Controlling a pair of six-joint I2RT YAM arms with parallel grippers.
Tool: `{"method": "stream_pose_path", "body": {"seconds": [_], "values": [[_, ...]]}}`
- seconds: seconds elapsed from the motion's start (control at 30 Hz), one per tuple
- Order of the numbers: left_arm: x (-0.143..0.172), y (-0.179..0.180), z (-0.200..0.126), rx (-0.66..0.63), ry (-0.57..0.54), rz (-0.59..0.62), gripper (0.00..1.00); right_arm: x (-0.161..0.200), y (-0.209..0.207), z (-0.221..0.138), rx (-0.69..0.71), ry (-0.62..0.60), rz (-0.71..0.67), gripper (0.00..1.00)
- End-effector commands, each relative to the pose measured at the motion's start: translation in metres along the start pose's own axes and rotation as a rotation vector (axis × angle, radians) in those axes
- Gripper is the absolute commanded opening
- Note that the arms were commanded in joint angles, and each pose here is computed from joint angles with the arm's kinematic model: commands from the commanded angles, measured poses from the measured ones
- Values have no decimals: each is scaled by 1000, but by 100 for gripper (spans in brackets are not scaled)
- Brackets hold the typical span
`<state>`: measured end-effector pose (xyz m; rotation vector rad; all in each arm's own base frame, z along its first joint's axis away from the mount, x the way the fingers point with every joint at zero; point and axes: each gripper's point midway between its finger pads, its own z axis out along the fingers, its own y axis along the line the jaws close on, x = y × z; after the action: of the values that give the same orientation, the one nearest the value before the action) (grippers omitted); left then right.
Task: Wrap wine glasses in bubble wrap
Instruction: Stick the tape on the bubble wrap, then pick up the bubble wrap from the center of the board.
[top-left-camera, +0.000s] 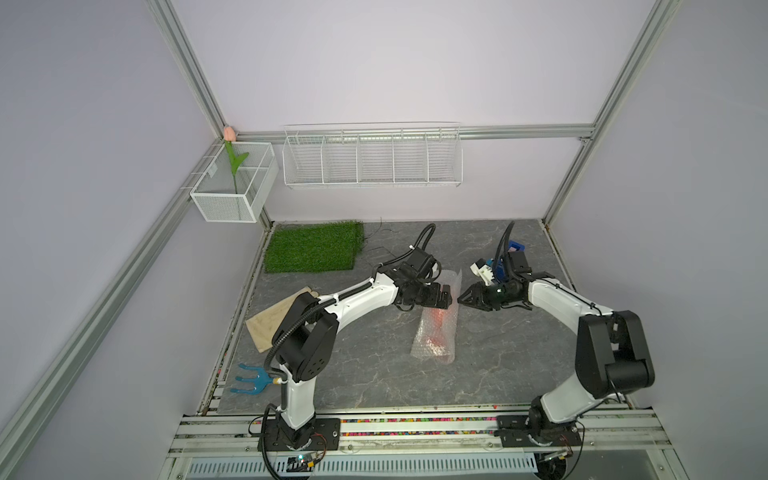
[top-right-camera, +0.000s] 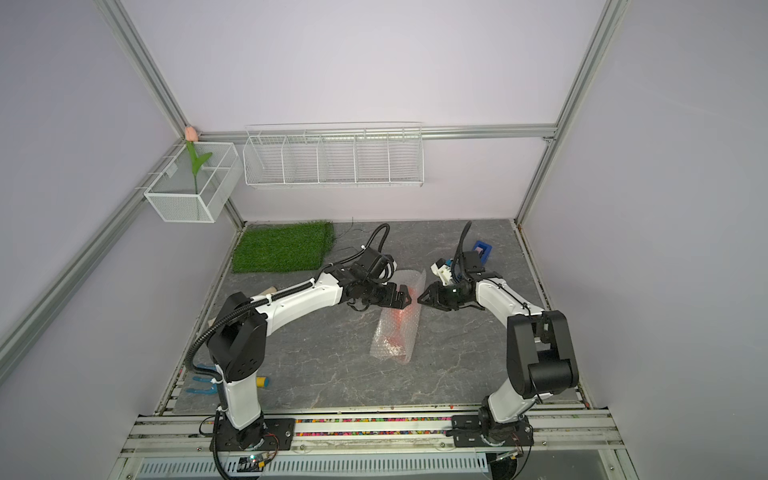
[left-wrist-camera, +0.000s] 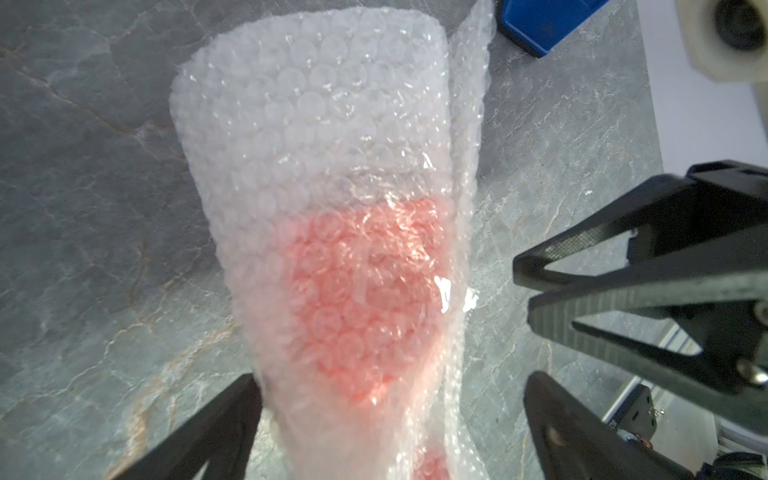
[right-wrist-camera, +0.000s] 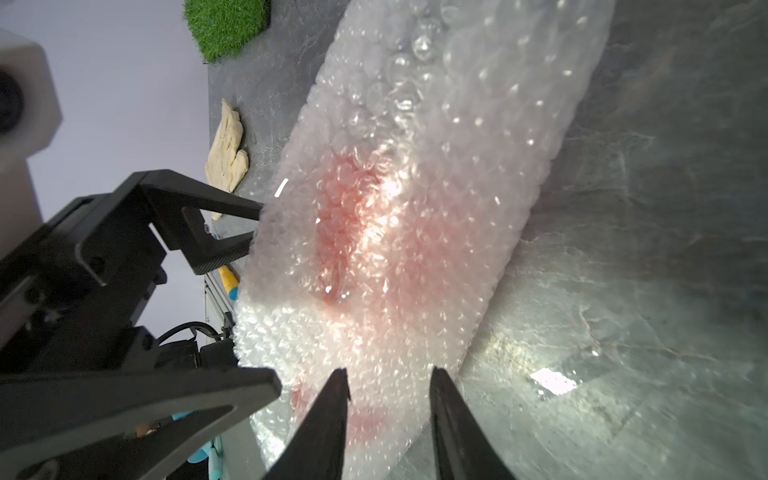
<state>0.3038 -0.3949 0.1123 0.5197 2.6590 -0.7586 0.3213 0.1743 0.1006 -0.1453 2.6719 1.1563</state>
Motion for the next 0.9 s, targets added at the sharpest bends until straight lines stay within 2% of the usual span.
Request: {"method": "stream_pose_path", "body": {"seconds": [0.0, 0.37, 0.87], "values": [[4, 7, 6, -68, 38, -2, 100, -4, 6, 11, -28, 3, -13, 36], [0, 3, 25, -85, 82, 22, 100, -15, 1, 19, -17, 3, 10, 36], [9, 11, 55, -133, 151, 55, 100, -27, -6, -23, 11, -101, 59, 36]]}}
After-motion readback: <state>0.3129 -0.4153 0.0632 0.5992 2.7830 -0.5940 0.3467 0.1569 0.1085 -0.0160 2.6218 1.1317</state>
